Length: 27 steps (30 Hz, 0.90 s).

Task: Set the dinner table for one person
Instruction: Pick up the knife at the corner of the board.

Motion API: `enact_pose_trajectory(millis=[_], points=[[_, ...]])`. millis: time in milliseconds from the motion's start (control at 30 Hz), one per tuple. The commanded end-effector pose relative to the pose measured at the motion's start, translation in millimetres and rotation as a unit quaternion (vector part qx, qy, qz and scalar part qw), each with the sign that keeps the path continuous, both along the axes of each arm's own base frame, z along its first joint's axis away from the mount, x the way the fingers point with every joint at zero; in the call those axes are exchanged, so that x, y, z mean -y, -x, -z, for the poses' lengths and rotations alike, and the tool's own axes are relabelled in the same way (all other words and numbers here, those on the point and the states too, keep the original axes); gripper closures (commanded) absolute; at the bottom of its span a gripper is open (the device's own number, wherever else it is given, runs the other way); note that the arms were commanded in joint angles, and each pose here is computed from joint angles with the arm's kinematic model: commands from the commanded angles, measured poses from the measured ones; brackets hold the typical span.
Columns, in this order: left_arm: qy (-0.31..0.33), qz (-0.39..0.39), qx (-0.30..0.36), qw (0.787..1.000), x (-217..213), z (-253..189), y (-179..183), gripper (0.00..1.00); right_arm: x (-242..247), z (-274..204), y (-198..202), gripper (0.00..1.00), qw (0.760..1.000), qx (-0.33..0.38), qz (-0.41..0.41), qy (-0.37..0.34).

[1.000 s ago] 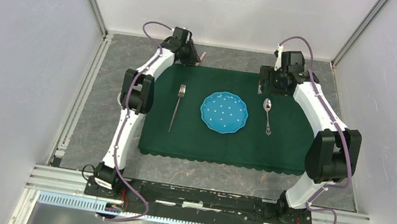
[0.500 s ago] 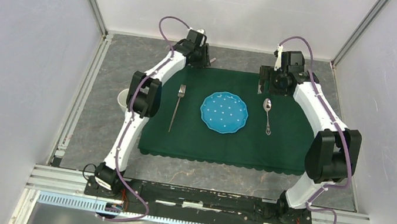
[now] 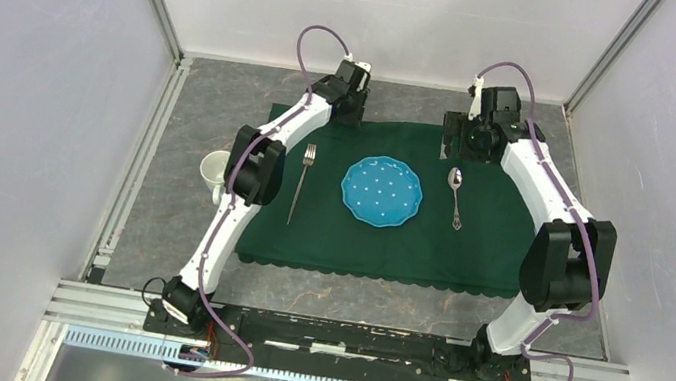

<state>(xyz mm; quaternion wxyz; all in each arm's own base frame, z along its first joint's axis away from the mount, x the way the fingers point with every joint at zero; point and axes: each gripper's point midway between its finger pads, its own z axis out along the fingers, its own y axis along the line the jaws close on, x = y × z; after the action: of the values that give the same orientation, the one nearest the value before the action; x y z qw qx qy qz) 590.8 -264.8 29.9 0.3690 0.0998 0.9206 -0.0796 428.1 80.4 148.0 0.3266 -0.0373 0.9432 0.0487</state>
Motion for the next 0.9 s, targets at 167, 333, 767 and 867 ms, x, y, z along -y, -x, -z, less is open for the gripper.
enact_pose_trajectory(millis=[167,333,767,867], points=[[-0.072,-0.012,0.030,0.997,-32.8,-16.4,-9.1,0.49,-0.5,-12.7,-8.0,0.05,1.000,0.023,0.002,-0.013],[-0.071,-0.022,0.043,0.996,-41.8,-27.8,-15.8,0.49,-1.5,-11.5,-8.1,0.06,1.000,0.022,0.002,-0.015],[-0.064,-0.036,0.047,0.996,-53.5,-33.8,-21.4,0.49,-0.5,-11.6,-6.4,0.06,1.000,0.019,0.004,-0.014],[-0.057,-0.037,0.065,0.996,-52.0,-50.0,-25.5,0.49,-1.2,-11.0,-6.9,0.05,1.000,0.019,0.003,-0.015]])
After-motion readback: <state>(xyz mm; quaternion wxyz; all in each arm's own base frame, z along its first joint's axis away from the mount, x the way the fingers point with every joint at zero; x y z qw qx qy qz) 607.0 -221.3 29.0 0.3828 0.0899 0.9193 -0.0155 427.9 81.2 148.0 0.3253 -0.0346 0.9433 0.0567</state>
